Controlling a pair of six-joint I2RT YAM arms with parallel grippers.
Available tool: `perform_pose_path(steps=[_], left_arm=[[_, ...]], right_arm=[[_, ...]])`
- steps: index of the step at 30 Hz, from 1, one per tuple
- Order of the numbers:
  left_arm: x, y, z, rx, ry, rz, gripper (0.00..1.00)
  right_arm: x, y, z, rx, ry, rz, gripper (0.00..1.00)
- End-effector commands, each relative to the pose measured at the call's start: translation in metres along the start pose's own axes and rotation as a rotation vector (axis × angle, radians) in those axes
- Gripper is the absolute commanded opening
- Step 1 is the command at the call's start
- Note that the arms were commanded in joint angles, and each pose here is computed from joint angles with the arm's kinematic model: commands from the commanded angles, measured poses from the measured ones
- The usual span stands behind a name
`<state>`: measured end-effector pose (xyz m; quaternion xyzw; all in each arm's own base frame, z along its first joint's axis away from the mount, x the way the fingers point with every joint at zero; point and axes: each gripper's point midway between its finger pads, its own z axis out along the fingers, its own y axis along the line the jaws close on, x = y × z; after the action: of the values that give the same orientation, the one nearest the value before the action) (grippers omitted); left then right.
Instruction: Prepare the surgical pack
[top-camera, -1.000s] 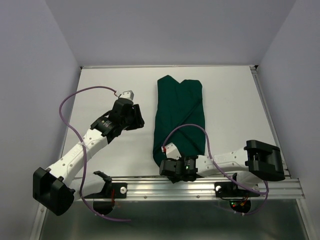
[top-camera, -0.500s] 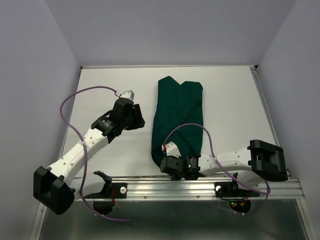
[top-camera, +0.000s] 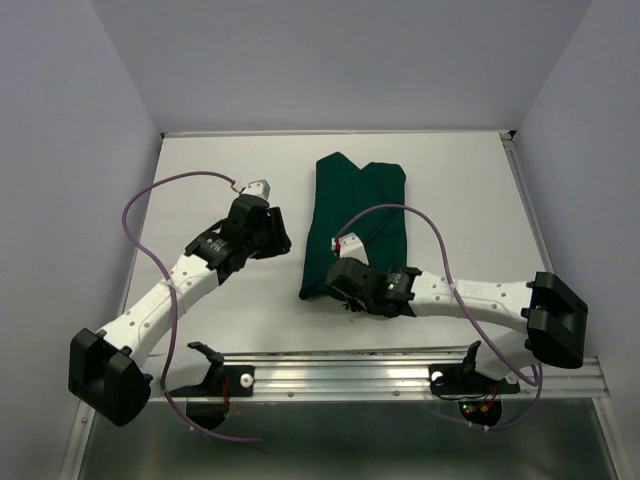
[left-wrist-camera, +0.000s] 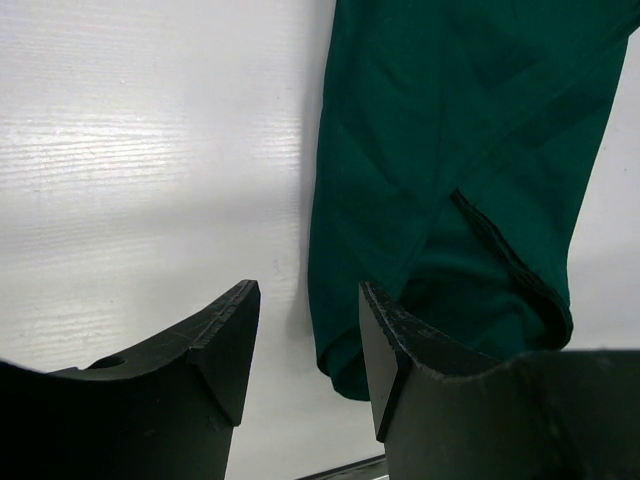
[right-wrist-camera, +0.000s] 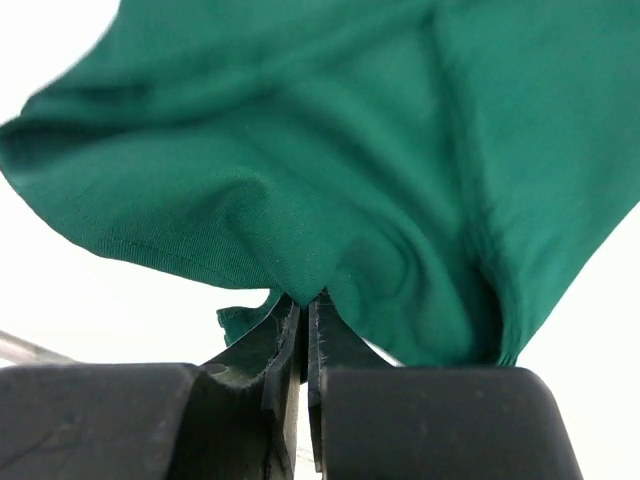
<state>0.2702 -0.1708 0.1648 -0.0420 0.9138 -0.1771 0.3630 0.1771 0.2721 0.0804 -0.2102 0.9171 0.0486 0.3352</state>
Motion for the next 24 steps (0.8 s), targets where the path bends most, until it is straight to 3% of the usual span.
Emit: perform_pose_path(steps=[1, 5, 16, 24], left_arm=[[-0.008, -0.002, 0.001, 0.010, -0.029, 0.002, 0.55], [-0.008, -0.001, 0.000, 0.009, -0.035, -0.003, 0.55], [-0.012, 0.005, 0.000, -0.008, -0.033, 0.017, 0.55], [-0.010, 0.007, 0.006, -0.012, -0.011, 0.023, 0.55]], right_arm=[[-0.073, -0.022, -0.012, 0.061, -0.157, -0.017, 0.01], [-0.137, -0.054, -0.014, 0.116, -0.253, -0.005, 0.01], [-0.257, -0.131, 0.015, 0.203, -0.380, 0.006, 0.01], [-0.300, -0.158, 0.050, 0.242, -0.410, 0.018, 0.01]])
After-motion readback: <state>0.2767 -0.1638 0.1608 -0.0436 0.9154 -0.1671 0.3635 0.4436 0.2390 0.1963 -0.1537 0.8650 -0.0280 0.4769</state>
